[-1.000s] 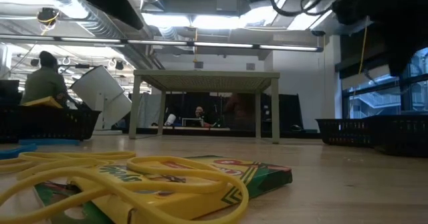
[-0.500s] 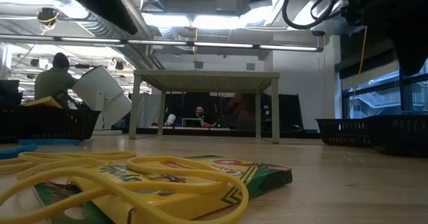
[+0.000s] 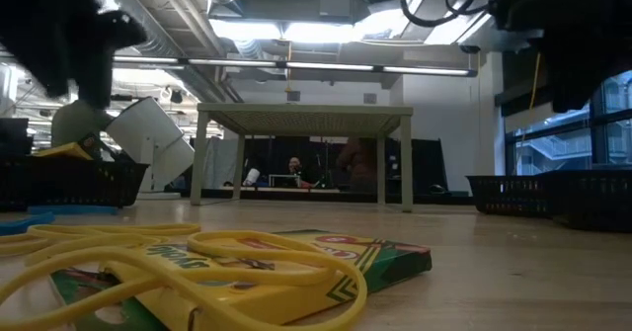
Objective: Pick & Place Office Desk Supplies
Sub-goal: Put the blue rubber band into the bottom right black bin
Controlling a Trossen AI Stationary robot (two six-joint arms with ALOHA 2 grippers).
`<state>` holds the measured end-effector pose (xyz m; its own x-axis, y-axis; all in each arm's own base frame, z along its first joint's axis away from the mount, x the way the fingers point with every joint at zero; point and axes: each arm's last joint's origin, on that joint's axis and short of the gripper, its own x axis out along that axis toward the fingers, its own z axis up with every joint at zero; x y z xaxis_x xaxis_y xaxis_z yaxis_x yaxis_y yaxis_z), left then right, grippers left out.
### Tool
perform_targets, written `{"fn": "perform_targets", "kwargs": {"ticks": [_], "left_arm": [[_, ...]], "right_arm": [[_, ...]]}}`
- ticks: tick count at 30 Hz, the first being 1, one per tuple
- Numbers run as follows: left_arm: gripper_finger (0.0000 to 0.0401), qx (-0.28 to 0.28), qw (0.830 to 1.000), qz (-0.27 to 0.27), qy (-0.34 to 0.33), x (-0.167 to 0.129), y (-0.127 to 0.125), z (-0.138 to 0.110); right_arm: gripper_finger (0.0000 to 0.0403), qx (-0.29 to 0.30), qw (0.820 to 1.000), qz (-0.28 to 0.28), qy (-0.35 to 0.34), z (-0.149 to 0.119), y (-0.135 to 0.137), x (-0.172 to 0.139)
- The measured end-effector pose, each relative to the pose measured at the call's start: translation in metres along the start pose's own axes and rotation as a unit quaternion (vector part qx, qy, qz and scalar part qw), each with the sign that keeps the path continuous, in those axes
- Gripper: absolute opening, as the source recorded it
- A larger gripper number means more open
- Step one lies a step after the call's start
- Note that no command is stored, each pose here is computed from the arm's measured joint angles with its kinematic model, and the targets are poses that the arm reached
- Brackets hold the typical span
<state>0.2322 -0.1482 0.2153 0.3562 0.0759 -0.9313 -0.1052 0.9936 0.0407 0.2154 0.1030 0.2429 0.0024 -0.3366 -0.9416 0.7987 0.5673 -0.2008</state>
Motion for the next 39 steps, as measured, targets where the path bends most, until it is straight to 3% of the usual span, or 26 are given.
{"fn": "perform_targets", "kwargs": {"ticks": [4,7,13,19,24,29,39], "left_arm": [[0.0221,0.008,0.998,0.036,0.055,0.015,0.006,-0.004],[0.0233,0.012,0.996,0.027,0.087,0.027,0.005,-0.002],[0.0237,0.071,0.987,0.018,0.145,0.059,-0.003,-0.006],[0.0235,0.112,0.977,0.004,0.181,0.083,-0.009,-0.009],[0.022,0.126,0.976,-0.006,0.178,0.084,-0.009,-0.007],[0.0178,0.127,0.978,-0.005,0.164,0.08,-0.009,-0.006],[0.0016,0.141,0.978,-0.009,0.154,0.078,-0.015,-0.007]], "right_arm": [[0.0208,0.003,1.0,0.008,-0.002,0.0,0.002,0.0],[0.0208,0.005,1.0,0.014,-0.003,0.0,0.003,0.0],[0.0208,0.011,0.999,0.029,-0.027,0.002,0.006,0.0],[0.0208,0.018,0.998,0.045,-0.047,0.004,0.01,-0.001],[0.0208,0.021,0.997,0.053,-0.049,0.004,0.012,-0.001],[0.0208,0.024,0.996,0.054,-0.071,0.006,0.012,-0.001],[0.0208,0.026,0.995,0.057,-0.076,0.006,0.013,-0.001]]}}
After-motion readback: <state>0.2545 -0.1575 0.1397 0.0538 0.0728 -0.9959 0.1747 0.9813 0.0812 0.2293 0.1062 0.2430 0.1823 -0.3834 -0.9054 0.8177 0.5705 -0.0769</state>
